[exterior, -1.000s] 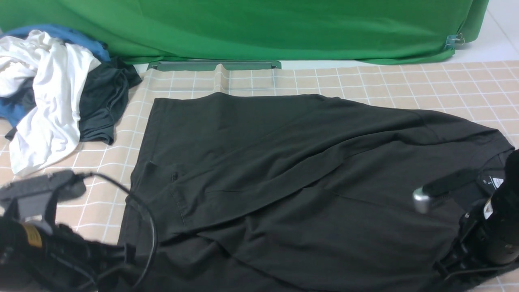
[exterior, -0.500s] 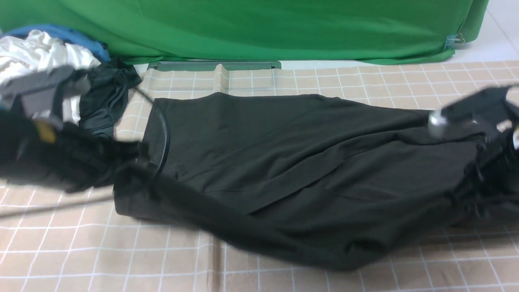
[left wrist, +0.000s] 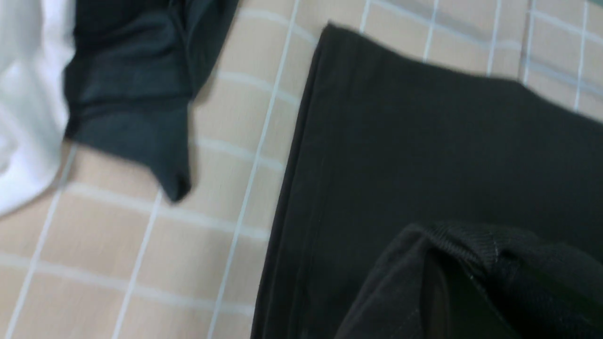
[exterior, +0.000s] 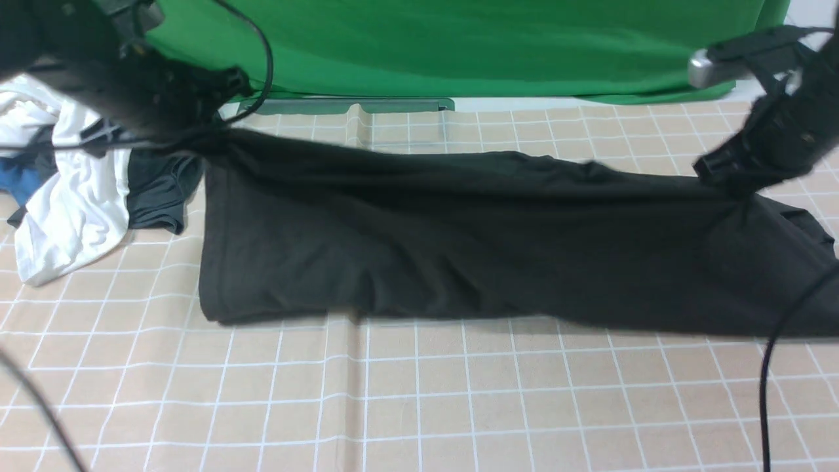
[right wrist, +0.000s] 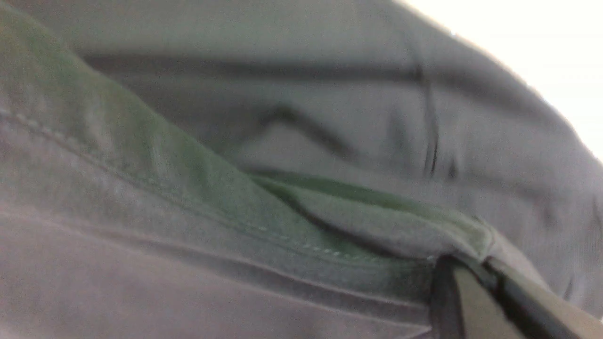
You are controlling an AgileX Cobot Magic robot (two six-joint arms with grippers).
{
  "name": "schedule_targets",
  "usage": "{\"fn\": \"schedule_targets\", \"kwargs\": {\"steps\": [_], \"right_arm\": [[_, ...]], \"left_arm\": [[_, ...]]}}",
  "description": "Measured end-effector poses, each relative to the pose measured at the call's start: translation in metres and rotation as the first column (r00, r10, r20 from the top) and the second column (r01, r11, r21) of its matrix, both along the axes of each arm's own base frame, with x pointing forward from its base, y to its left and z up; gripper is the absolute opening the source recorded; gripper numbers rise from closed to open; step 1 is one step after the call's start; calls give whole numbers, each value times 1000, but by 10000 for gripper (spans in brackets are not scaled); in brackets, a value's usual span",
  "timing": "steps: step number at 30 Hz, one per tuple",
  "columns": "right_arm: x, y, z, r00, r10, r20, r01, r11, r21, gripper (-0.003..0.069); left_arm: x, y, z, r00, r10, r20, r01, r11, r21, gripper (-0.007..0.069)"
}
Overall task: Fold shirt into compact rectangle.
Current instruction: 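Fold the black garment in half by bringing its near edge over to the far edge, then pull the folded dark garment lengthwise by its ends to straighten it flat on the table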
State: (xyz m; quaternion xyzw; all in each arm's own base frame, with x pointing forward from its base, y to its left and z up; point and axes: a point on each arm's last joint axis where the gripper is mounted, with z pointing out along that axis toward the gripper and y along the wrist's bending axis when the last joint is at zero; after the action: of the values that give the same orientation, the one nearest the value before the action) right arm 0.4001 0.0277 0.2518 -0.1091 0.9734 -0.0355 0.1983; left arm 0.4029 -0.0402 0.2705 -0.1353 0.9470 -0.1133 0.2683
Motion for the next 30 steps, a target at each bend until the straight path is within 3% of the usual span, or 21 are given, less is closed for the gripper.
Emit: {"fn": "schedule_targets", "kwargs": {"steps": [11,17,21,23,26,28,30], "right_arm": [[67,4,-32,999,18,38,-17,1000,-5,64],[78,3,-40,993,24,114,-24,1000,-7,249],[81,3,-25,990,22,139,-21,1000,-7,353],[78,4,-14,992,16,125,-16,1000,-6,344],[70,9,9,993,22,120,-22,1000,0,264],[61,19,29,991,51,128,-55,998,26,128],[57,30,35,988,81,131,-88,995,51,60]], "left_arm": [[64,4,-35,999,22,-26,-23,1000,-21,35],[75,5,-49,999,36,13,-36,999,-22,43],[82,6,-37,996,26,85,-25,1000,-11,110],[83,6,-30,996,-4,92,3,1000,8,145],[82,5,-15,996,-42,80,40,999,25,181],[79,1,-3,997,-64,45,64,998,-7,185],[74,-11,1,991,-135,26,136,990,-33,176]]}}
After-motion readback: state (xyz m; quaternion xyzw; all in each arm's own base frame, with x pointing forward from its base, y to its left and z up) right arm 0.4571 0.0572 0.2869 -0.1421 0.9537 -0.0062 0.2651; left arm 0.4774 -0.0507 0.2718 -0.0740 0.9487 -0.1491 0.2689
